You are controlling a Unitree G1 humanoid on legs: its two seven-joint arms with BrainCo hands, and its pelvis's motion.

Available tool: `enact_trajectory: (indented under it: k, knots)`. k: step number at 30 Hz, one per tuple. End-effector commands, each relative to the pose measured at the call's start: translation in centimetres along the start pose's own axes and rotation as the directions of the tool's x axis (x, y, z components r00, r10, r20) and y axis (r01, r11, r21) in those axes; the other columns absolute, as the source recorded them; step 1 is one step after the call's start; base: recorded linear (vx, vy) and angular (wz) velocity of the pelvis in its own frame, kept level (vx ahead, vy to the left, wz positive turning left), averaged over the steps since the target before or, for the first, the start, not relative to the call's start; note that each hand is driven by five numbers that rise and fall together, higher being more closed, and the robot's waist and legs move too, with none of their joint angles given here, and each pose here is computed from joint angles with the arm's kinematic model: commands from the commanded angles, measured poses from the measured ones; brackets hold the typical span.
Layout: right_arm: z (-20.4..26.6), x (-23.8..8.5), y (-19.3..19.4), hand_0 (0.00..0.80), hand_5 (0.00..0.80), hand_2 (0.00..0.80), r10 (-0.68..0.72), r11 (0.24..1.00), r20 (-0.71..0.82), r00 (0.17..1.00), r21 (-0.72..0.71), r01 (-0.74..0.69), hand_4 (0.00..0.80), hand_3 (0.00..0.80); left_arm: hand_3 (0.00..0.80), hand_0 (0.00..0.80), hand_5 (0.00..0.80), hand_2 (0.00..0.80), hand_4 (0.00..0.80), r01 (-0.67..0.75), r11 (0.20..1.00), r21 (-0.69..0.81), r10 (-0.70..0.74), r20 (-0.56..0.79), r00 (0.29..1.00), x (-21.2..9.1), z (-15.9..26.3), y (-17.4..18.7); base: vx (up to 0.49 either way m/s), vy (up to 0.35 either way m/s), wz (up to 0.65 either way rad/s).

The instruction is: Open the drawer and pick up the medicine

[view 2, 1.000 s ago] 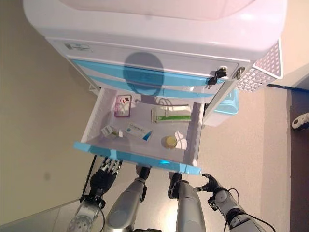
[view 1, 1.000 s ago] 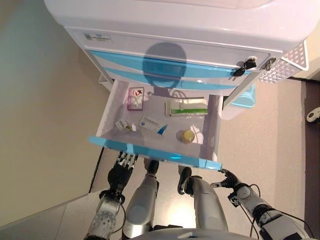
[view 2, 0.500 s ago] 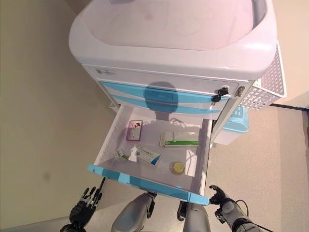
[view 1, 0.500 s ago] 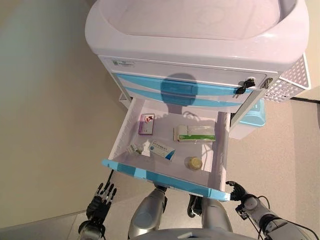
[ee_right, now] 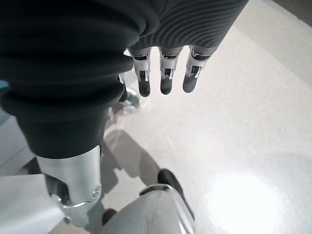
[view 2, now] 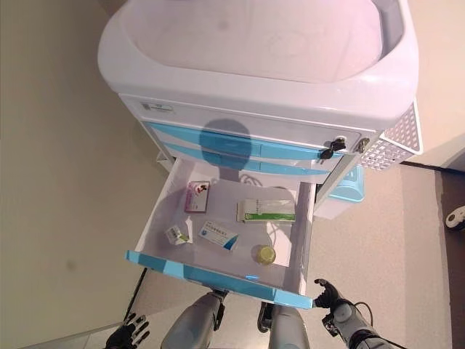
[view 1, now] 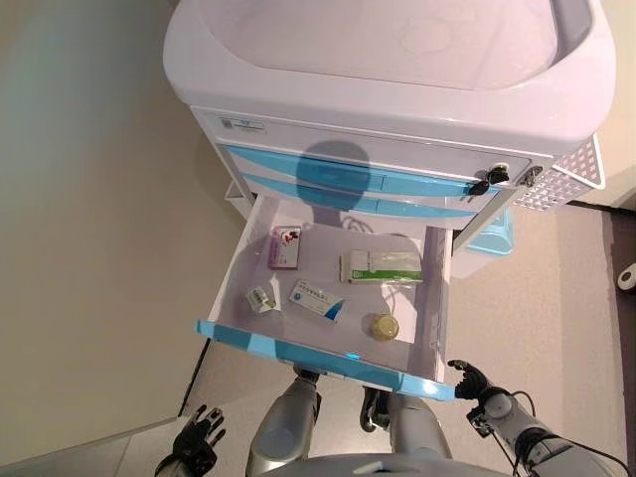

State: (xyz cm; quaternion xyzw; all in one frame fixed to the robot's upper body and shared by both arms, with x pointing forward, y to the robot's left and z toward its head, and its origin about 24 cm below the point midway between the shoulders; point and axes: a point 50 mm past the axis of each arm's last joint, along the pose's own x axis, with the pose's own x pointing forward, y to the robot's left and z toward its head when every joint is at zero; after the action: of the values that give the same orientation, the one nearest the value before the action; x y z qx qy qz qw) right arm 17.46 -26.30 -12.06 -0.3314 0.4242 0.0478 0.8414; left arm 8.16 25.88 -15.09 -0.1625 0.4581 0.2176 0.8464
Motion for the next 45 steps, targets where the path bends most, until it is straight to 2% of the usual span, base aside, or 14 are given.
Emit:
enact_trajectory:
  k: [1,7,11,20,24,30,31,36,37,38,39,40,43,45]
  knots:
    - [0.9,0.2,-1.2,0.0,0.0,0.0,-0.058,0.998,0.043,0.997,0.035,0.056,0.0,0.0,0.0,0.0,0.0,0.0,0.0,-0.08,0.979,0.188,0.07,0.06,0.996,0.3,1.7,0.5,0.0,0.0,0.0]
    - [-0.3,-0.1,-0.1,0.0,0.0,0.0,-0.069,0.995,-0.01,0.998,0.075,0.069,0.0,0.0,0.0,0.0,0.0,0.0,0.0,-0.132,0.848,0.514,0.106,0.079,0.991,1.0,2.6,-1.1,0.022,0.021,-0.17]
    - [-2.2,-0.6,-0.2,0.0,0.0,0.0,-0.073,0.995,-0.081,0.994,0.056,0.078,0.0,0.0,0.0,0.0,0.0,0.0,0.0,-0.084,0.709,0.7,0.073,0.045,0.996,1.3,2.1,-2.1,0.037,0.048,-0.32]
    - [-4.3,-1.3,-5.6,0.0,0.0,0.0,-0.248,0.954,-0.158,0.956,0.131,0.269,0.0,0.0,0.0,0.0,0.0,0.0,0.0,-0.05,0.584,0.81,-0.037,0.088,0.995,1.7,3.4,-5.1,0.03,0.049,-0.38]
    - [-1.3,-1.4,-10.3,0.0,0.0,0.0,-0.391,0.904,-0.029,0.92,0.174,0.39,0.0,0.0,0.0,0.0,0.0,0.0,0.0,-0.027,0.503,0.864,-0.107,0.093,0.99,1.8,3.7,-6.4,0.003,0.06,-0.33]
    - [8.1,-5.4,-16.1,0.0,0.0,0.0,-0.557,0.829,0.436,0.707,0.248,0.501,0.0,0.0,0.0,0.0,0.0,0.0,0.0,-0.053,0.563,0.825,-0.075,0.115,0.99,1.8,4.2,-5.9,0.011,0.061,-0.4]
    - [10.8,-7.5,-16.6,0.0,0.0,0.0,-0.537,0.836,0.577,0.616,0.267,0.479,0.0,0.0,0.0,0.0,0.0,0.0,0.0,-0.054,0.589,0.806,-0.048,0.101,0.994,1.8,3.8,-5.2,0.015,0.029,-0.33]
    - [13.5,-10.4,-16.6,0.0,0.0,0.0,-0.436,0.882,0.734,0.521,0.235,0.407,0.0,0.0,0.0,0.0,0.0,0.0,0.0,-0.047,0.613,0.789,-0.026,0.079,0.997,1.7,3.3,-4.4,0.016,0.006,-0.19]
    - [16.0,-13.6,-15.7,0.0,0.0,0.0,-0.274,0.947,0.869,0.411,0.168,0.275,0.0,0.0,0.0,0.0,0.0,0.0,0.0,-0.035,0.634,0.773,0.0,0.046,0.999,1.5,2.6,-3.4,0.011,-0.003,-0.08]
    - [16.0,-13.6,-15.7,0.0,0.0,0.0,-0.274,0.947,0.869,0.412,0.168,0.274,0.0,0.0,0.0,0.0,0.0,0.0,0.0,-0.035,0.634,0.773,-0.001,0.046,0.999,1.5,2.6,-3.4,0.027,-0.009,-0.08]
    - [17.3,-15.3,-14.9,0.0,0.0,0.0,-0.161,0.978,0.924,0.347,0.102,0.182,0.0,0.0,0.0,0.0,0.0,0.0,0.0,-0.022,0.642,0.767,0.016,0.015,1.0,1.3,1.9,-2.7,0.017,-0.005,-0.05]
    - [17.3,-15.3,-14.9,0.0,0.0,0.0,-0.16,0.978,0.924,0.347,0.102,0.181,0.0,0.0,0.0,0.0,0.0,0.0,0.0,-0.021,0.642,0.767,0.016,0.014,1.0,1.3,1.9,-2.7,0.0,0.0,0.0]
    - [19.2,-17.2,-13.5,0.0,0.0,0.0,0.023,0.994,0.961,0.274,-0.052,0.098,0.0,0.0,0.0,0.0,0.0,0.0,0.0,-0.004,0.653,0.757,0.055,-0.043,0.998,0.9,0.7,-1.2,0.01,-0.011,0.03]
    - [19.6,-17.4,-13.3,0.0,0.0,0.0,0.047,0.994,0.964,0.263,-0.072,0.085,0.0,0.0,0.0,0.0,0.0,0.0,0.0,-0.006,0.657,0.754,0.07,-0.052,0.996,0.8,0.5,-0.8,0.012,-0.013,0.08]
